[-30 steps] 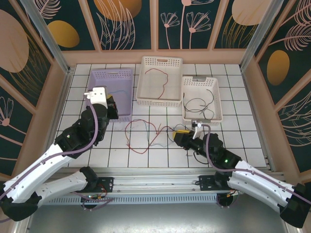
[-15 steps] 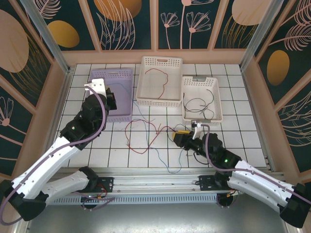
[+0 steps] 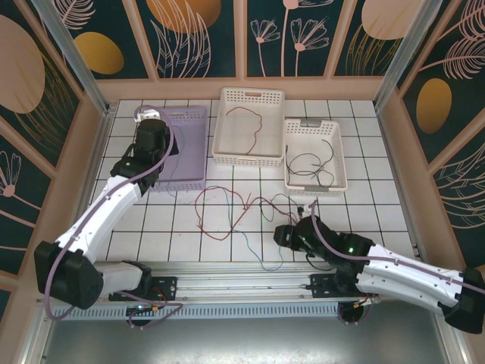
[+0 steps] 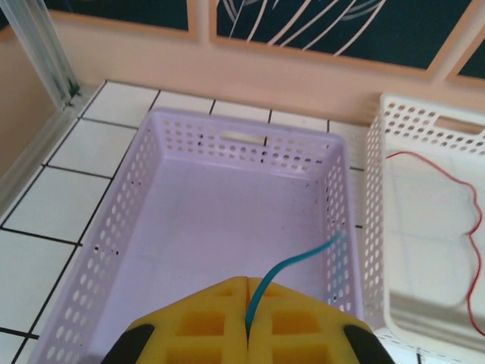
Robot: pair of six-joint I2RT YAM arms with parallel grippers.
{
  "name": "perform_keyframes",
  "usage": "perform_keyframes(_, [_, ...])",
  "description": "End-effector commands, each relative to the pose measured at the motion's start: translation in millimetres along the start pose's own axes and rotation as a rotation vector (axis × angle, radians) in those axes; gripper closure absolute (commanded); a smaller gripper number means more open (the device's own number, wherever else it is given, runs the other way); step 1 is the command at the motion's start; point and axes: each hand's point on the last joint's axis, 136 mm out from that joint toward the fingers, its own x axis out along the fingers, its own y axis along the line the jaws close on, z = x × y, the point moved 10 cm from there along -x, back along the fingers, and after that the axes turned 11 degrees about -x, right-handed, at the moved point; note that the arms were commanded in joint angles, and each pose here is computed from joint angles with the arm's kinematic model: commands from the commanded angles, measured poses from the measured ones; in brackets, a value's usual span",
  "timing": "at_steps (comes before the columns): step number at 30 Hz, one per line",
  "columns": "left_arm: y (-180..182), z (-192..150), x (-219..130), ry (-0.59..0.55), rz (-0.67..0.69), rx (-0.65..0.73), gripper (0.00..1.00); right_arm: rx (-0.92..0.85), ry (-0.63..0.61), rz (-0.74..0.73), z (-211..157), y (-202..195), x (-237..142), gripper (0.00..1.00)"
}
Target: Untangle the cables
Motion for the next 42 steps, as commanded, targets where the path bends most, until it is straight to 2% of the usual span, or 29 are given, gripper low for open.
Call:
perform_keyframes(1, [-3.1, 8.2, 16.1, 0.022, -0.024, -0.063, 1.0, 0.095, 0.04, -0.087, -20.1, -14.0, 0.7, 0.42])
perform_keyframes(11, [5.2, -5.1, 79.2, 0.104, 0.057, -0.109, 1.0, 0.093, 0.118, -0.078, -59.8, -10.1, 19.1, 0.41])
perform_keyframes(16, [8.8, -13.8, 107.4, 0.152, 0.07, -0.112, 1.0, 0.092, 0.075, -0.017, -60.5, -3.9, 21.1, 0.43])
perform_keyframes(19, [10.7, -16.3, 117.3, 0.149, 0.084, -0.117, 1.0, 0.101, 0.05, 0.062, -59.5, 3.1, 24.1, 0.47])
perform_keyframes(30, [11.2, -18.0, 149.9, 0.154, 0.114, -0.106, 1.0, 0.134, 0.02, 0.09, -61.8, -1.8, 27.7, 0.75])
perform_keyframes(33, [11.7, -18.4, 154.4, 0.168, 0.118, -0.097, 1.0, 0.137, -0.001, 0.105, -59.0, -0.3, 25.8, 0.84])
perform_keyframes(35, [10.9, -16.6, 152.7, 0.172, 0.104, -0.102, 1.0, 0.134, -0.017, 0.114, -56.7, 1.4, 24.1, 0.95])
perform_keyframes(37, [10.0, -11.3, 147.1, 0.165, 0.078, -0.117, 0.92, 0.128, -0.038, 0.122, -53.0, 4.5, 21.7, 1.0])
perform_keyframes(42, [1.4, 8.2, 124.1, 0.135, -0.006, -0.151, 0.47, 0.057, -0.124, 0.132, -31.5, 24.0, 5.4, 1.0])
